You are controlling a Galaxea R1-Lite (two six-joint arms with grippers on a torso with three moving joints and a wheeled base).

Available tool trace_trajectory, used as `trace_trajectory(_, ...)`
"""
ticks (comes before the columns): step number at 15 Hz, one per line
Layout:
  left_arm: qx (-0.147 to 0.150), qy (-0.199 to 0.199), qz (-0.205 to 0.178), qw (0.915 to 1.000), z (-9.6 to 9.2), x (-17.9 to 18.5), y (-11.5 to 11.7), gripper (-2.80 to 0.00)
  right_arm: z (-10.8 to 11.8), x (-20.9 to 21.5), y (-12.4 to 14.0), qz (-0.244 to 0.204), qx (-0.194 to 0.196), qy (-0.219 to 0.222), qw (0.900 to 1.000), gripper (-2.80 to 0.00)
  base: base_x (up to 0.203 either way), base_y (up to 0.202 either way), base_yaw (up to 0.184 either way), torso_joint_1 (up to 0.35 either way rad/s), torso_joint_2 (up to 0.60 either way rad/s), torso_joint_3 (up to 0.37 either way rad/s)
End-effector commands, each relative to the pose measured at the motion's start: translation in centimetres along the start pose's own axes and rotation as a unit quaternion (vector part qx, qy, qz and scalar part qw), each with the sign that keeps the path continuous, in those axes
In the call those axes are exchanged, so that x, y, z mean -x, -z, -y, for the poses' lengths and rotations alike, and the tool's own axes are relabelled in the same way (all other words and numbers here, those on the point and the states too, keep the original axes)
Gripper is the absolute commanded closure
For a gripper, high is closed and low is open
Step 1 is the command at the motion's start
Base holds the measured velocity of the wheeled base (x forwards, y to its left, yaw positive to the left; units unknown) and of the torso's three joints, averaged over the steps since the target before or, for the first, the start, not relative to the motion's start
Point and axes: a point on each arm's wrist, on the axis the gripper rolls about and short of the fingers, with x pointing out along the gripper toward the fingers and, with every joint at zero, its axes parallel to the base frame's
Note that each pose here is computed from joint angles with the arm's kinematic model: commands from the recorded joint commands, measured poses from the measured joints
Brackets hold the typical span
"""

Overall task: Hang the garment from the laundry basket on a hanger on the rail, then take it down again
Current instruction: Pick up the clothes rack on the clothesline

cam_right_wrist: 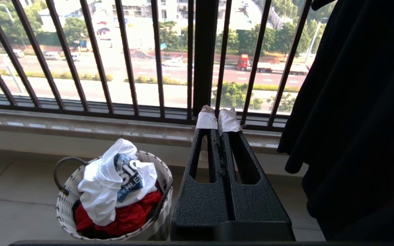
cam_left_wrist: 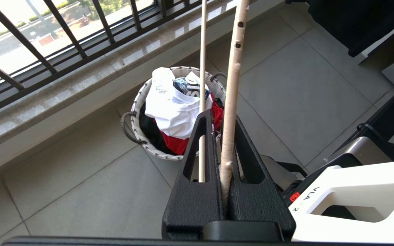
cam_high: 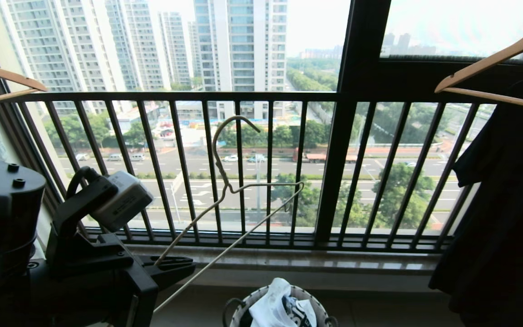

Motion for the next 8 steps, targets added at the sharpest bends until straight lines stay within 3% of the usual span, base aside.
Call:
trace_trajectory(1,0.000,0.000,-0.001,1.0000,0.00,-0.02,0.01,0.00,0.00,-0.01,0.00,-0.001,0.000,-0.001,1.000,0.00,0.000,0.000,0.000,-0.239,0.54,0.308)
trace_trajectory(8,0.000,0.001,0.005,1.0000,0.02,0.23,-0.05,0.00,0.00,-0.01,0.00,-0.001,0.000,-0.001,1.000,0.00,0.000,0.000,0.000,-0.212,0.52,0.311)
